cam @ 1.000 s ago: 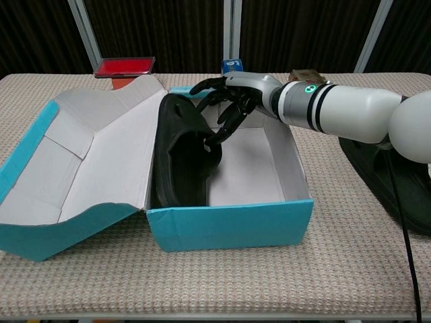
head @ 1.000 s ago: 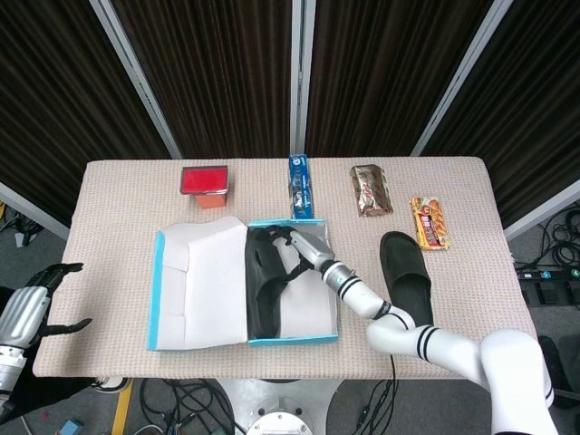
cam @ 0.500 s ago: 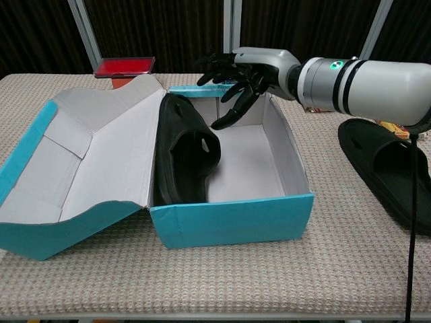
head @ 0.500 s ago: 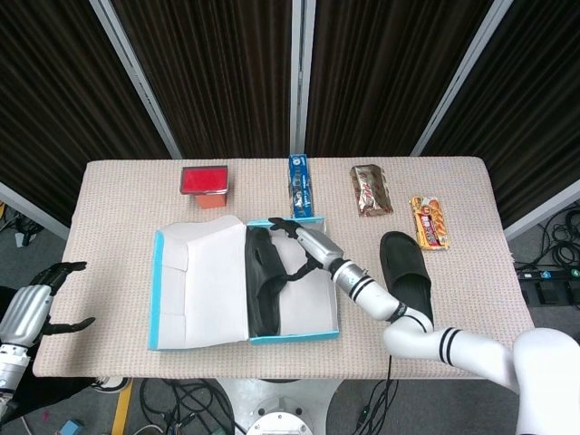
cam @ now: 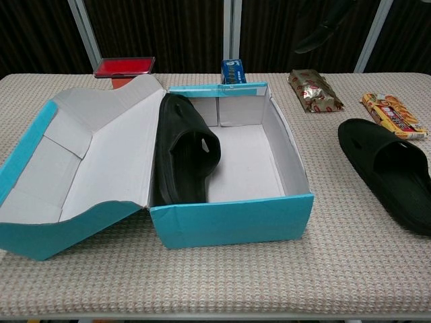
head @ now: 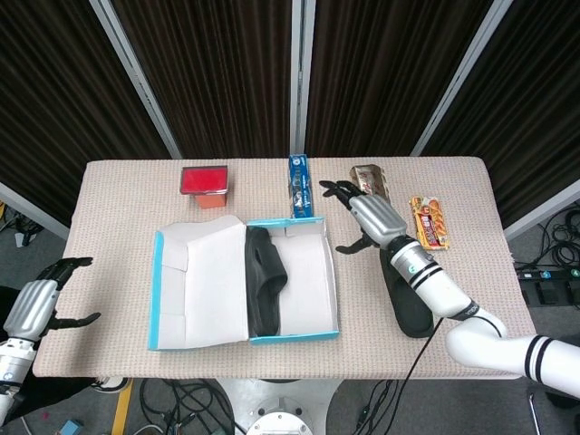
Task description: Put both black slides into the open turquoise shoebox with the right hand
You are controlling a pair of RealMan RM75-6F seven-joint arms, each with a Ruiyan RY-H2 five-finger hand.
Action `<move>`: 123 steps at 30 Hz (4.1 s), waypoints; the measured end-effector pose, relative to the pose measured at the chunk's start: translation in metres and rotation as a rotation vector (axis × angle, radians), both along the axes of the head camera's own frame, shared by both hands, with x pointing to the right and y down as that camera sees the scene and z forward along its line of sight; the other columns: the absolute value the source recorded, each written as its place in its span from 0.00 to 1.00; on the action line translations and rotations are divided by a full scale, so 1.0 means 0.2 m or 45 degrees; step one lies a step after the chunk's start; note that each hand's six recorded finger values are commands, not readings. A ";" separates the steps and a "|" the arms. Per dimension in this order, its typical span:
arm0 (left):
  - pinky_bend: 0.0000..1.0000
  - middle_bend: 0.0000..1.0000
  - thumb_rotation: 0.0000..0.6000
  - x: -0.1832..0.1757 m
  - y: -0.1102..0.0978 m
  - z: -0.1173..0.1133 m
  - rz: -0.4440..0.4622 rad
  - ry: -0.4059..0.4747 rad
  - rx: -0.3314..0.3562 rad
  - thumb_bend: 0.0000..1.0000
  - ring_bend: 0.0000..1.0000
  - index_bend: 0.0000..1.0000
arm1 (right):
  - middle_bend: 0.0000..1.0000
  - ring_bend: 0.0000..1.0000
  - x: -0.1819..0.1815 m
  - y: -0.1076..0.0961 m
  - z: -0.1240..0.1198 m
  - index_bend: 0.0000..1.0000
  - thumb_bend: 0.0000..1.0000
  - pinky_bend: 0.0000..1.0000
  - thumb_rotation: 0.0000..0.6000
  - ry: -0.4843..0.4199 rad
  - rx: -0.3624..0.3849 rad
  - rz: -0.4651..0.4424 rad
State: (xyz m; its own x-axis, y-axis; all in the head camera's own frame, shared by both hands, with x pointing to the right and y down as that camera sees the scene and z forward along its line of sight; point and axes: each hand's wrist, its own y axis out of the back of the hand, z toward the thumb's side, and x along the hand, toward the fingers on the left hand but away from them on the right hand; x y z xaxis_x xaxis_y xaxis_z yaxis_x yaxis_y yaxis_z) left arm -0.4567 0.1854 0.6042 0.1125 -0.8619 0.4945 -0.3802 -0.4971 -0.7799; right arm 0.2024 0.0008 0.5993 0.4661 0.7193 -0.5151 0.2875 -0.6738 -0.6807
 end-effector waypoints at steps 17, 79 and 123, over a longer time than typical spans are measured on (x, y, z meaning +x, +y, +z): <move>0.18 0.22 1.00 -0.01 0.00 0.02 -0.007 0.041 -0.024 0.04 0.12 0.17 | 0.16 0.03 0.40 0.03 0.17 0.00 0.00 0.24 1.00 0.887 -0.166 -0.059; 0.18 0.22 1.00 -0.08 0.08 0.08 -0.028 0.072 -0.090 0.04 0.12 0.19 | 0.22 0.11 0.39 0.24 0.63 0.21 0.03 0.22 1.00 1.190 -0.347 -0.252; 0.18 0.22 1.00 -0.02 0.06 0.08 0.007 0.069 -0.105 0.04 0.12 0.18 | 0.50 0.42 0.36 0.02 0.15 0.55 0.21 0.61 1.00 0.694 -0.049 0.067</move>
State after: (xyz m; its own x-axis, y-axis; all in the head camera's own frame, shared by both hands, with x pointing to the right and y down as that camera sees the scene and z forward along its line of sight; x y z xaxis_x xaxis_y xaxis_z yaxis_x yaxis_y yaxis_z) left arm -0.4614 0.1983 0.6209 0.1458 -0.8179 0.5565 -0.4179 -0.5608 -0.7147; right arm 0.2749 0.0057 0.6291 0.0884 0.7102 -0.6985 -0.0662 -0.6955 -0.7155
